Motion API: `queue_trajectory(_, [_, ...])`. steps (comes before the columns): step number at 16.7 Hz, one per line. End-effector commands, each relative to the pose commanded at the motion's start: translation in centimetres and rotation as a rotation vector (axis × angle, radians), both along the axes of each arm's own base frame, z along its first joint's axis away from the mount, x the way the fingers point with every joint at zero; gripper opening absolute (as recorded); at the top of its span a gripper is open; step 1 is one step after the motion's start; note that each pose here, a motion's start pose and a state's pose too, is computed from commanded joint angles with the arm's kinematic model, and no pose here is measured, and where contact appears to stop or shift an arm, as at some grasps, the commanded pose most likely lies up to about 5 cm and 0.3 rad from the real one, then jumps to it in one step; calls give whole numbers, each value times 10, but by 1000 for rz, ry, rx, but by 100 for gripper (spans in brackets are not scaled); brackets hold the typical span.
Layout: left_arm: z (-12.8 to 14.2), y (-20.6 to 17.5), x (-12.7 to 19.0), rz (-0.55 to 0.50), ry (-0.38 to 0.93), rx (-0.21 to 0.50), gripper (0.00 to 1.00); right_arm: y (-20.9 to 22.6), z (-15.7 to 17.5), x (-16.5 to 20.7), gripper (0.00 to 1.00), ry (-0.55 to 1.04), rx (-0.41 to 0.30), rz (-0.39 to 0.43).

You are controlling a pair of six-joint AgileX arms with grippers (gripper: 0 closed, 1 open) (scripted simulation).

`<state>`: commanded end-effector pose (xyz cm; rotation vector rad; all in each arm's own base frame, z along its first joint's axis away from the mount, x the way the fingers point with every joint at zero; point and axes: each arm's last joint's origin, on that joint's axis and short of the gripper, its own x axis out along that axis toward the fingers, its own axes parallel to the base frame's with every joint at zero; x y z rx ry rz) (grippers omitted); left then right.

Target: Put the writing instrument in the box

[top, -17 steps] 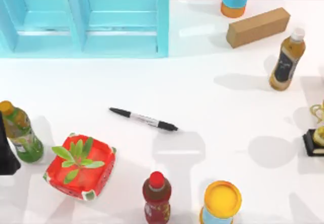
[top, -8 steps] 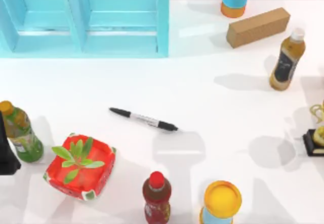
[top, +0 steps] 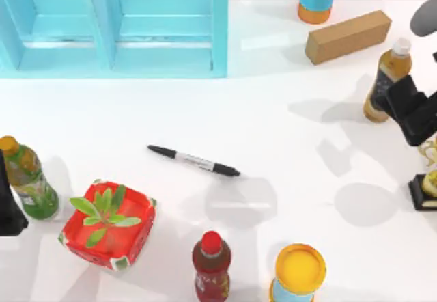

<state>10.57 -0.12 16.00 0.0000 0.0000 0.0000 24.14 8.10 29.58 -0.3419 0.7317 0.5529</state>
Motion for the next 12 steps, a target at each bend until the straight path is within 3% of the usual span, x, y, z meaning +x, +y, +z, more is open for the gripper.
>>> queue_trajectory(6, [0, 0, 0, 0, 0, 0, 100, 86, 8, 99, 100, 198, -74, 274])
queue_trajectory(12, [0, 0, 0, 0, 0, 0, 100, 167, -53, 156, 100, 422, -134, 480])
